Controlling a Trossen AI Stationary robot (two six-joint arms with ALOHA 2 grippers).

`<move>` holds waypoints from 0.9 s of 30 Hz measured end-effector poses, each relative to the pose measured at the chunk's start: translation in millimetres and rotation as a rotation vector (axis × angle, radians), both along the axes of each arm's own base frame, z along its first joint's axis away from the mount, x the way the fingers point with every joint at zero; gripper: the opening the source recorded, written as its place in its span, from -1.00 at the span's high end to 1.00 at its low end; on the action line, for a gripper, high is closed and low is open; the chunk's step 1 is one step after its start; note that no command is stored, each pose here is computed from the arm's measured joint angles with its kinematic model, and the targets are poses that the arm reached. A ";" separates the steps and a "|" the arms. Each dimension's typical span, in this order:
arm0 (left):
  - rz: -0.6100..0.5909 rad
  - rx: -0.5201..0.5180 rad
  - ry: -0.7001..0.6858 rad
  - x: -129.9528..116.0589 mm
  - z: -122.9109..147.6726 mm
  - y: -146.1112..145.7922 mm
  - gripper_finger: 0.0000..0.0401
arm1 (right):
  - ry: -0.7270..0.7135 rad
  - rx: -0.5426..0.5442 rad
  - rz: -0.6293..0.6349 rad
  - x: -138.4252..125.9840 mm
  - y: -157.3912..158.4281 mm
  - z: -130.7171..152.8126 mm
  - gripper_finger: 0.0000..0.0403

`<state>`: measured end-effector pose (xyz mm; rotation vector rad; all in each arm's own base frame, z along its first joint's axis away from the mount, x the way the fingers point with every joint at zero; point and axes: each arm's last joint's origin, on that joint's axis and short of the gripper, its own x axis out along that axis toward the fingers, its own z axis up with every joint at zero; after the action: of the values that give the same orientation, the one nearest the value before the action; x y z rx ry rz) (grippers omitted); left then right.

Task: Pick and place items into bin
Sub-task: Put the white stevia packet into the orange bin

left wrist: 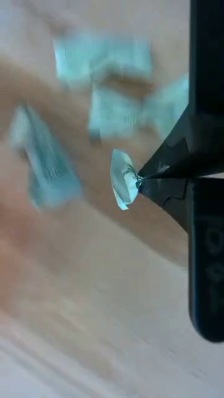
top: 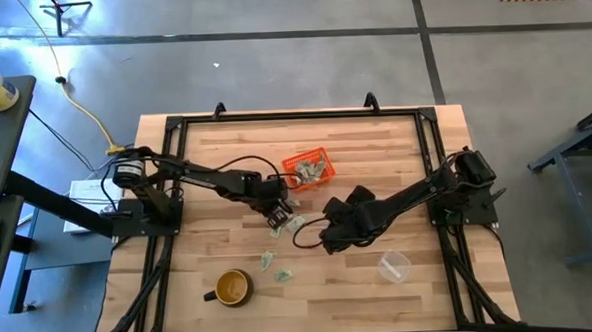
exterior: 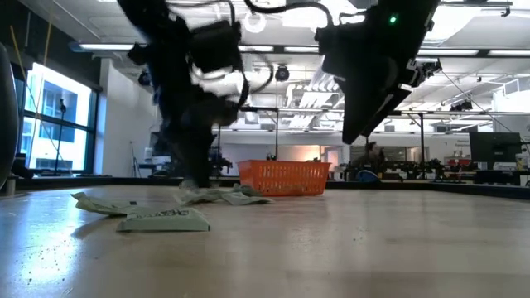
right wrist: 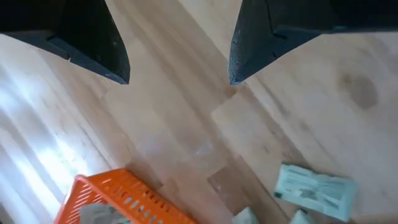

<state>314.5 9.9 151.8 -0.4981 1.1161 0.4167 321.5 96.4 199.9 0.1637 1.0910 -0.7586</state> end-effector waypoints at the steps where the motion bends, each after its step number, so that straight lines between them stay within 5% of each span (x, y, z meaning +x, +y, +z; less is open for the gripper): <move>1: -0.017 -0.005 -0.019 3.1 8.2 -0.3 0.81 | -0.010 0.000 -0.006 -0.8 1.8 0.9 -0.31; 7: -0.172 0.087 -0.107 23.8 64.2 0.8 0.88 | -0.131 -0.093 -0.080 -19.2 7.9 26.7 -0.31; 13: -0.226 0.230 -0.282 50.0 115.2 33.2 0.85 | -0.168 -0.140 -0.147 -51.4 -0.4 61.4 -0.31; 22: -0.307 0.194 -0.332 74.6 81.9 107.9 0.86 | -0.141 -0.145 -0.172 -87.6 -26.9 99.4 -0.31; 27: -0.297 0.197 -0.290 80.2 64.2 111.4 0.36 | -0.147 -0.128 -0.216 -99.8 -39.6 102.5 -0.31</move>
<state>394.7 121.3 216.0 -0.2050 0.8405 0.1838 221.7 56.7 302.4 0.2278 0.8909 -0.9921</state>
